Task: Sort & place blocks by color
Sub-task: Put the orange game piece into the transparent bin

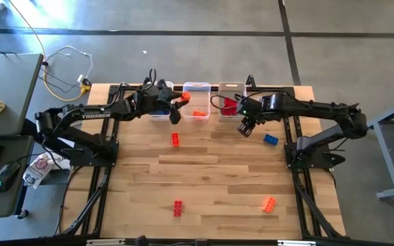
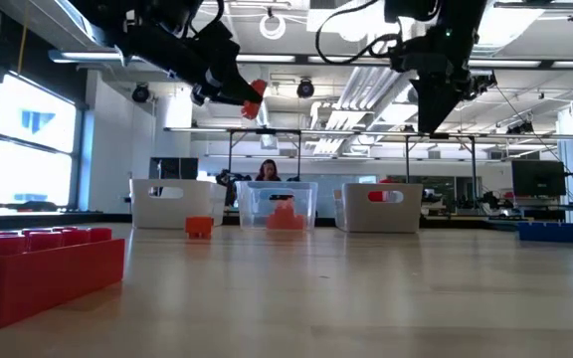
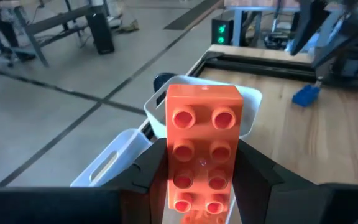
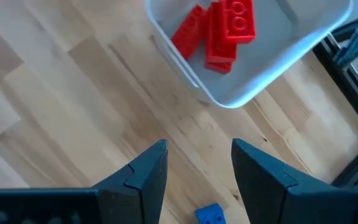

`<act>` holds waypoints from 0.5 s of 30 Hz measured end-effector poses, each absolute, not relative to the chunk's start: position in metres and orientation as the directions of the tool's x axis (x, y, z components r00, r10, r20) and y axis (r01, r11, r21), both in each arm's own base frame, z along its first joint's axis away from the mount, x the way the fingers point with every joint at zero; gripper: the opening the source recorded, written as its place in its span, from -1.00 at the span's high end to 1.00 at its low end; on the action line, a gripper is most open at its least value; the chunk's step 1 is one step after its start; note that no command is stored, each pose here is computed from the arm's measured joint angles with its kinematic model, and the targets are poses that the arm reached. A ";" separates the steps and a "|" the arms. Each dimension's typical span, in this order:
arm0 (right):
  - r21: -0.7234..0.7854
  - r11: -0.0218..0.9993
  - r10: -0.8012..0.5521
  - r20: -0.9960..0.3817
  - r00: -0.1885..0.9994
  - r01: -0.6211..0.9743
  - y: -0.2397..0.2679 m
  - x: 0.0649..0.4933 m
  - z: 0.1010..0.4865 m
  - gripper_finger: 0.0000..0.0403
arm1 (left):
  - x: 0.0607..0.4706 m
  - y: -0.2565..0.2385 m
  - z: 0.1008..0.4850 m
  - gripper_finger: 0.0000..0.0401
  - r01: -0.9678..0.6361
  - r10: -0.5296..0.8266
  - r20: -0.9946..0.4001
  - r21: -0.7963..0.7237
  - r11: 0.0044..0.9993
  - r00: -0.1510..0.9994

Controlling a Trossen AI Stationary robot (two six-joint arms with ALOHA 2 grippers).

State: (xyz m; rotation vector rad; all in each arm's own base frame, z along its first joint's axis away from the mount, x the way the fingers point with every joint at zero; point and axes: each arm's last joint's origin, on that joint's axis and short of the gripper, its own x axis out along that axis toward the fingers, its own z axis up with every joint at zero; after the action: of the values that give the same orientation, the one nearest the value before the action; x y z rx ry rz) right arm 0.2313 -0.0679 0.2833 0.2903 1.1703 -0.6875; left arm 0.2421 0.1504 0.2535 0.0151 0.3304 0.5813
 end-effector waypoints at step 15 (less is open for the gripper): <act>-0.199 0.745 -0.304 -0.951 0.059 0.636 -0.080 0.212 0.280 0.13 | 0.267 0.189 0.231 0.42 -0.506 0.526 -0.383 0.160 0.847 0.759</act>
State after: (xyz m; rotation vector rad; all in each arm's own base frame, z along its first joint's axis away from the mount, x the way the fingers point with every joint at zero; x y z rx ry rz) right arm 0.2124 -0.0797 0.2797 0.3056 1.3335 -0.7293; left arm 0.2666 0.1888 0.2307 0.0473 0.4315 0.5623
